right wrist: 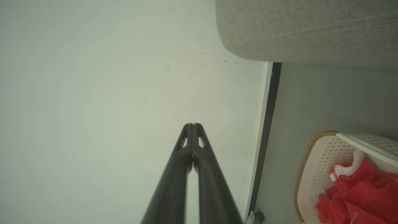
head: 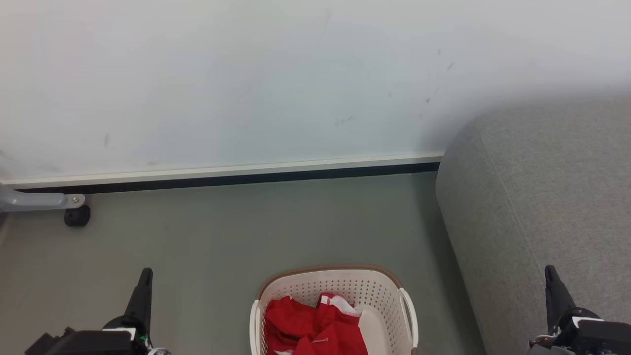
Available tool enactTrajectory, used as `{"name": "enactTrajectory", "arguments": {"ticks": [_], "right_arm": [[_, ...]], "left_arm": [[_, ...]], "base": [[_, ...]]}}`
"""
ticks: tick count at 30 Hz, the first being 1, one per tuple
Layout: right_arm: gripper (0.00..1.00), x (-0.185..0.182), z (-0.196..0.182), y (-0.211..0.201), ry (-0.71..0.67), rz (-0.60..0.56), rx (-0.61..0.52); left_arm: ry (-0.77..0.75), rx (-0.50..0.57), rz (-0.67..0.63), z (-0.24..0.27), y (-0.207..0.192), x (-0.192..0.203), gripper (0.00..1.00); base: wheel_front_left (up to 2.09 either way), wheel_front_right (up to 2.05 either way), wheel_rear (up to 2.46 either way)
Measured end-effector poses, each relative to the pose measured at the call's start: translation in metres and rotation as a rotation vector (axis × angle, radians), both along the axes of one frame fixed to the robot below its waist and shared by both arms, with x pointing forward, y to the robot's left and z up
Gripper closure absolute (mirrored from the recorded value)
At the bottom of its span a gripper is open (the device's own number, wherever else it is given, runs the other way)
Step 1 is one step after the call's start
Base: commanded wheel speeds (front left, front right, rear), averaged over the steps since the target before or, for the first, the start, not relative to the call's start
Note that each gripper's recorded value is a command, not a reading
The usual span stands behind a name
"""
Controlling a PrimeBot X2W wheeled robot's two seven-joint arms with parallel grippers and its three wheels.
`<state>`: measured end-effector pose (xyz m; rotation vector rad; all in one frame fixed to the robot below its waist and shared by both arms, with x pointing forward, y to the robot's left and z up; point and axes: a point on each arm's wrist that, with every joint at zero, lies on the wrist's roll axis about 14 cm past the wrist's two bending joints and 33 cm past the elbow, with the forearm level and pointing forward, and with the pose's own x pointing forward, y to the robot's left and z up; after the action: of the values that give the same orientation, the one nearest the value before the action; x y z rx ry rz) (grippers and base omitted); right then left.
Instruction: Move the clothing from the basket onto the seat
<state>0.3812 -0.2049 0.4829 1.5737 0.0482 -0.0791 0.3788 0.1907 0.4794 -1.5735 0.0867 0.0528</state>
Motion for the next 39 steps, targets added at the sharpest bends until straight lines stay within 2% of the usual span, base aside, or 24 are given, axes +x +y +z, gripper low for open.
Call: {"name": "enactTrajectory", "arguments": {"ticks": [39], "right_arm": [[1.00,0.0000,0.0000,0.0000,0.000,0.000,0.000]], "left_arm": [[0.000,0.000,0.000,0.0000,0.0000,0.0000,1.00]], "base": [[0.00,0.00,0.00]]}}
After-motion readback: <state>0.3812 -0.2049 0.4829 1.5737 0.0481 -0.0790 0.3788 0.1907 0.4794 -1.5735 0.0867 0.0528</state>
